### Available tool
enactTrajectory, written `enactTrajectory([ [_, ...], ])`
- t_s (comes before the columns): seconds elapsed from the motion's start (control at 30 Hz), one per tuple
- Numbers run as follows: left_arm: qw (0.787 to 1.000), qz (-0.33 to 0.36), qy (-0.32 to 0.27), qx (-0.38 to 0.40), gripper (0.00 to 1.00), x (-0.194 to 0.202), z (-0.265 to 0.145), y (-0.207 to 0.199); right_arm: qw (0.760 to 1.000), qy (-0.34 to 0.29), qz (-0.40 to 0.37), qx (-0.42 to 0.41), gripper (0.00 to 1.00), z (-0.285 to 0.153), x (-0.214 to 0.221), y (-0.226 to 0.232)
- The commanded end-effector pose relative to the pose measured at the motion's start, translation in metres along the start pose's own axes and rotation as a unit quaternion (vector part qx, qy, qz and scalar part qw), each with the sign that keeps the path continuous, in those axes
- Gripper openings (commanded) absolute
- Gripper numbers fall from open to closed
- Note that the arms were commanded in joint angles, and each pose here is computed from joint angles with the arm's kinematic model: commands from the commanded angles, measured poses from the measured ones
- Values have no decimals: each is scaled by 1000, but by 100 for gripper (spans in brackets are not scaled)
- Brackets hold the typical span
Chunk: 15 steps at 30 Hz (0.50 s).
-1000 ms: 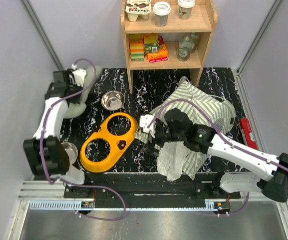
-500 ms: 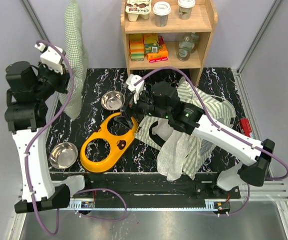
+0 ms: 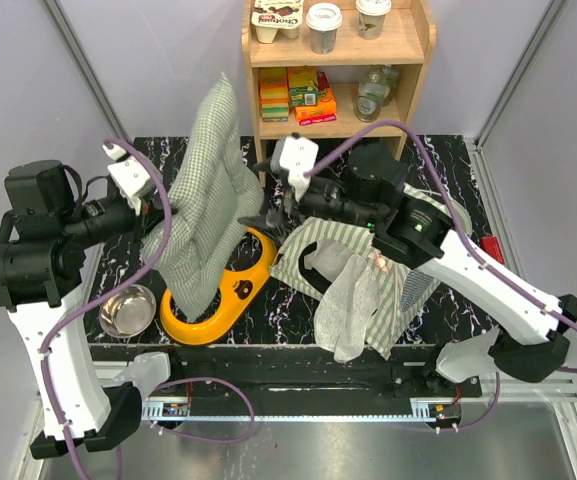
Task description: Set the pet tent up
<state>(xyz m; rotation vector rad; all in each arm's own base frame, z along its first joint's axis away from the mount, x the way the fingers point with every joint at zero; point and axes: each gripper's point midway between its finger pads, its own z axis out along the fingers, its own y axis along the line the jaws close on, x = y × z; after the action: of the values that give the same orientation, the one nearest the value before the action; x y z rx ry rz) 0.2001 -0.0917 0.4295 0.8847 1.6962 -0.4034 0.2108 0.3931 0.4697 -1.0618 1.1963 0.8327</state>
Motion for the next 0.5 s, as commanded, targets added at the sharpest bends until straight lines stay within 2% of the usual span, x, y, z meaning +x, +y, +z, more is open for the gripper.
enactTrajectory([
  [0.0, 993, 107, 0, 49, 0, 3, -14, -27, 966, -6, -226, -122, 99, -29, 9, 32],
  [0.07, 990, 120, 5, 75, 0, 12, -15, -39, 949, -8, -281, -146, 99, -32, 21, 40],
  [0.13, 988, 126, 2, 95, 0, 16, -16, -48, 941, -19, -308, -140, 99, -29, 16, 37],
  [0.27, 985, 129, -9, 113, 0, 14, -15, -56, 932, -16, -336, -138, 100, -15, 2, 29],
  [0.47, 982, 134, 2, 135, 0, 24, -8, -60, 920, 15, -365, -140, 99, 14, 13, 26],
])
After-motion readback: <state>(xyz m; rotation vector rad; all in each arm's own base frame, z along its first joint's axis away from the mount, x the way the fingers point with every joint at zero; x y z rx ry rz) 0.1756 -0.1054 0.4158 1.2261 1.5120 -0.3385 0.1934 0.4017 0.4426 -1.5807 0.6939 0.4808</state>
